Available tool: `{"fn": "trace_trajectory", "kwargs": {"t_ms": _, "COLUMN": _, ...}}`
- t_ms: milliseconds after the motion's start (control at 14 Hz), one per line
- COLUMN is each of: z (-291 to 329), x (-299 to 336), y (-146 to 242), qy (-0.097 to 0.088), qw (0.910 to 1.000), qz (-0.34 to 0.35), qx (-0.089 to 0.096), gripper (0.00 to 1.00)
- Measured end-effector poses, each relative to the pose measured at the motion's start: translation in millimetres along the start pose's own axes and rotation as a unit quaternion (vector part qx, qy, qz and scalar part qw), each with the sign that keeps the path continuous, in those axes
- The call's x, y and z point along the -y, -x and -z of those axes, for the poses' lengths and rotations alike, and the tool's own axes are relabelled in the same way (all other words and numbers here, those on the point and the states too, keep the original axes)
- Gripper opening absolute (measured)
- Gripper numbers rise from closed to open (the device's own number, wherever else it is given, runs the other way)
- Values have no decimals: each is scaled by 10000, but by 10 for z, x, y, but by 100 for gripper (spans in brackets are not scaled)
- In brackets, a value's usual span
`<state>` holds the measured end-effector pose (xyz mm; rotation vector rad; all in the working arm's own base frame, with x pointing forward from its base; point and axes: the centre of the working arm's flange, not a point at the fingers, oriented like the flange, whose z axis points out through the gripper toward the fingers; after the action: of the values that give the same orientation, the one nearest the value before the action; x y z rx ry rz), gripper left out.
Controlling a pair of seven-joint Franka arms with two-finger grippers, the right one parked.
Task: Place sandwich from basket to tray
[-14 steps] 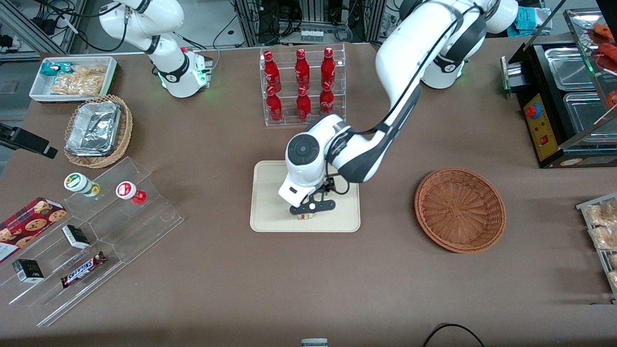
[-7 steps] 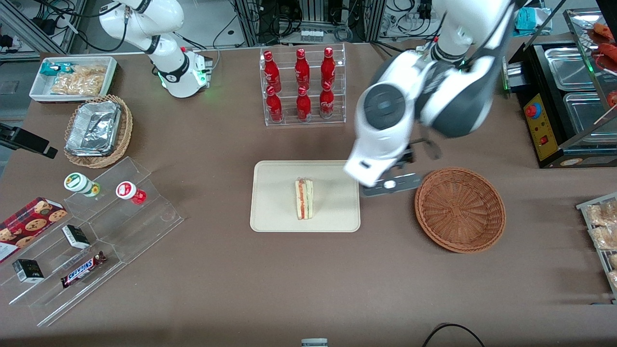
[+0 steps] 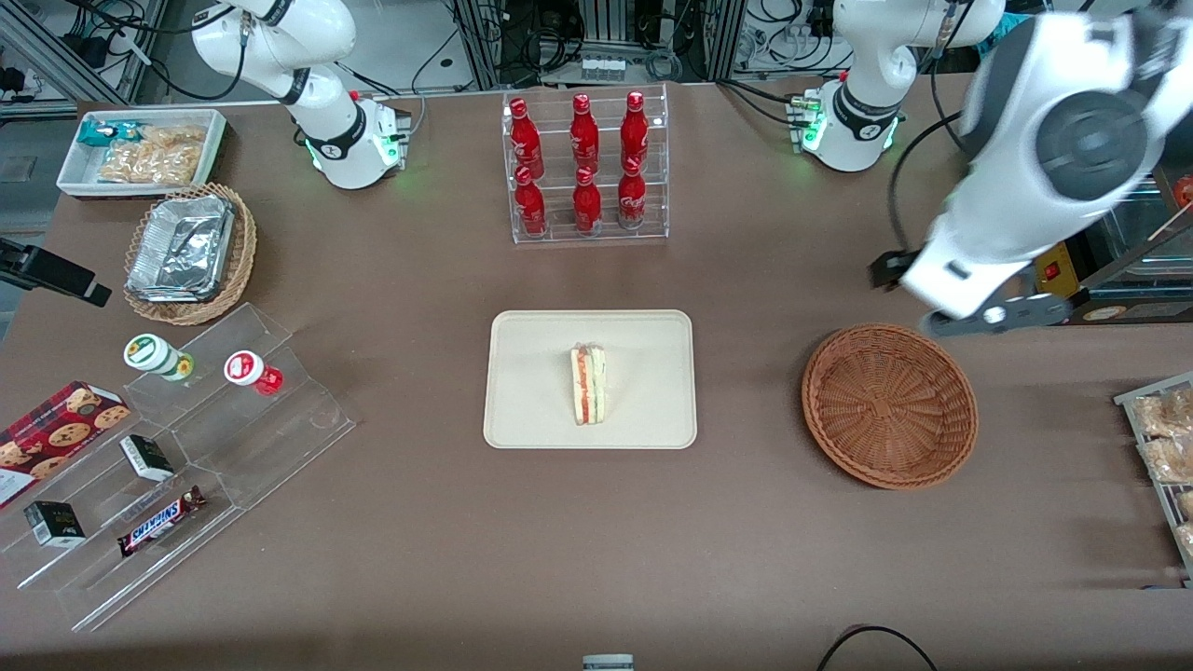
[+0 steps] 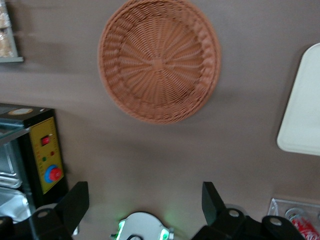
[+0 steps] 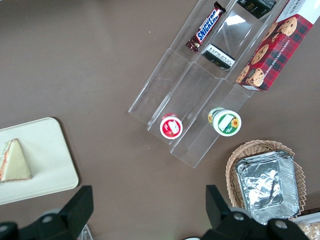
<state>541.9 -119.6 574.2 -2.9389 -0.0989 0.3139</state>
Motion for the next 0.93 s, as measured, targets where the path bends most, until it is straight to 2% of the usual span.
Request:
{"fn": "trace_trajectory", "kwargs": {"t_ms": 71, "z": 87, "x": 174, "y": 79, "qy": 89, "qw": 10000, "qz": 33, "qx": 20, "gripper": 100}}
{"fn": "trace_trajectory", "kwargs": {"t_ms": 214, "z": 253, "x": 385, "y": 195, "qy": 315, "qw": 9994, "qz": 130, "qx": -78, "gripper": 100}}
{"fn": "trace_trajectory", "kwargs": {"t_ms": 429, "z": 518, "x": 408, "y": 338, "qy": 433, "qw": 9989, "qz": 124, "qx": -128, "gripper": 100}}
{"fn": "trace_trajectory", "kwargs": {"t_ms": 571, "z": 609, "x": 390, "y": 401, "qy": 618, "qw": 9980, "qz": 85, "qx": -22, "gripper": 100}}
{"fn": "trace_trajectory", "kwargs": {"t_ms": 643, "z": 599, "x": 381, "y": 393, "qy": 642, "qw": 9979, "qz": 73, "qx": 33, "gripper": 100}}
{"fn": "trace_trajectory", "kwargs": {"t_ms": 786, "z": 524, "x": 363, "y": 345, "qy": 627, "qw": 9979, "qz": 58, "qx": 166, "gripper": 100}}
{"fn": "trace_trajectory", "kwargs": {"t_ms": 929, "z": 442, "x": 372, "y": 348, "qy": 502, "qw": 9979, "qz": 58, "qx": 407, "gripper": 100}}
